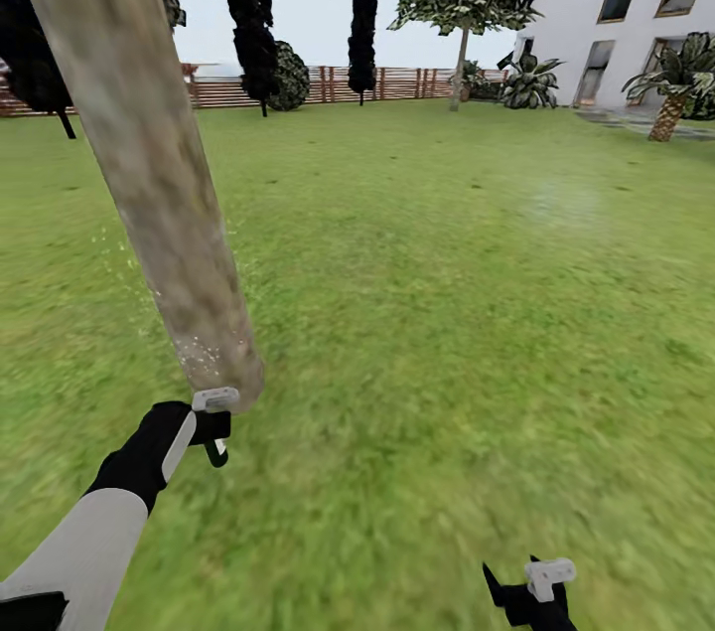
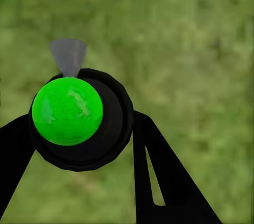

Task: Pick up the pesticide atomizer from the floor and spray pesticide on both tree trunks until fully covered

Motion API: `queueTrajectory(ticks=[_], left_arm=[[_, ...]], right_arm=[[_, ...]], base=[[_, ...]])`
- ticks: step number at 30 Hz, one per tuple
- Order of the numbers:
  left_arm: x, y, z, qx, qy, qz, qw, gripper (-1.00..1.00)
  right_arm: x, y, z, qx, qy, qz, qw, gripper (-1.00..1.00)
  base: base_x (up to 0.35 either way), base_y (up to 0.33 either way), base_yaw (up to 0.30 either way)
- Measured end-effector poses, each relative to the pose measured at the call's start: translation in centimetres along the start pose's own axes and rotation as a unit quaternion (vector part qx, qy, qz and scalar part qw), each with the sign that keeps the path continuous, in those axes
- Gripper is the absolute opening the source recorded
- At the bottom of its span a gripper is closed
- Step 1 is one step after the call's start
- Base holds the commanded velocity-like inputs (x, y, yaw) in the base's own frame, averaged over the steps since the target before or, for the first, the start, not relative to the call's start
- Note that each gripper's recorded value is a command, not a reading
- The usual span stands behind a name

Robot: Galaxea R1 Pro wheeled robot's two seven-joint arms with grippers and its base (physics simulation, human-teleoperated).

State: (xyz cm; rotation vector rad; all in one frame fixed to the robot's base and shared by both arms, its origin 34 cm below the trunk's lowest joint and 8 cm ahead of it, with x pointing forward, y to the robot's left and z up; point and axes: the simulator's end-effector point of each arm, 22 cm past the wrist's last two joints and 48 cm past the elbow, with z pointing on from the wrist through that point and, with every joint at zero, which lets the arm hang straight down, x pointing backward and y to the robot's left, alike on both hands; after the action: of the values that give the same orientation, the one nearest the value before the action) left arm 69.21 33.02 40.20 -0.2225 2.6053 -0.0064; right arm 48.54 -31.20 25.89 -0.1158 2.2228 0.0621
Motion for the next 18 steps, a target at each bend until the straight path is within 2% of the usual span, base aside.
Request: queueTrajectory(ticks=[4, 12, 18], left_arm=[[0.04, -0.01, 0.01, 0.000, 0.000, 0.000, 1.0000, -1.00], [0.12, -0.40, 0.04, 0.002, 0.001, 0.000, 1.0000, -1.00], [0.19, -0.44, 0.08, 0.001, 0.001, 0.000, 1.0000, -1.00]], right_arm=[[0.00, 0.00, 0.00, 0.000, 0.000, 0.000, 1.0000, 1.00], [0.00, -0.01, 0.00, 0.000, 0.000, 0.000, 1.0000, 1.00], [0.00, -0.01, 0.00, 0.000, 0.000, 0.000, 1.0000, 1.00]], base=[[0.174, -0.240, 0.278], [0.013, -0.271, 0.278], [0.096, -0.272, 0.278]])
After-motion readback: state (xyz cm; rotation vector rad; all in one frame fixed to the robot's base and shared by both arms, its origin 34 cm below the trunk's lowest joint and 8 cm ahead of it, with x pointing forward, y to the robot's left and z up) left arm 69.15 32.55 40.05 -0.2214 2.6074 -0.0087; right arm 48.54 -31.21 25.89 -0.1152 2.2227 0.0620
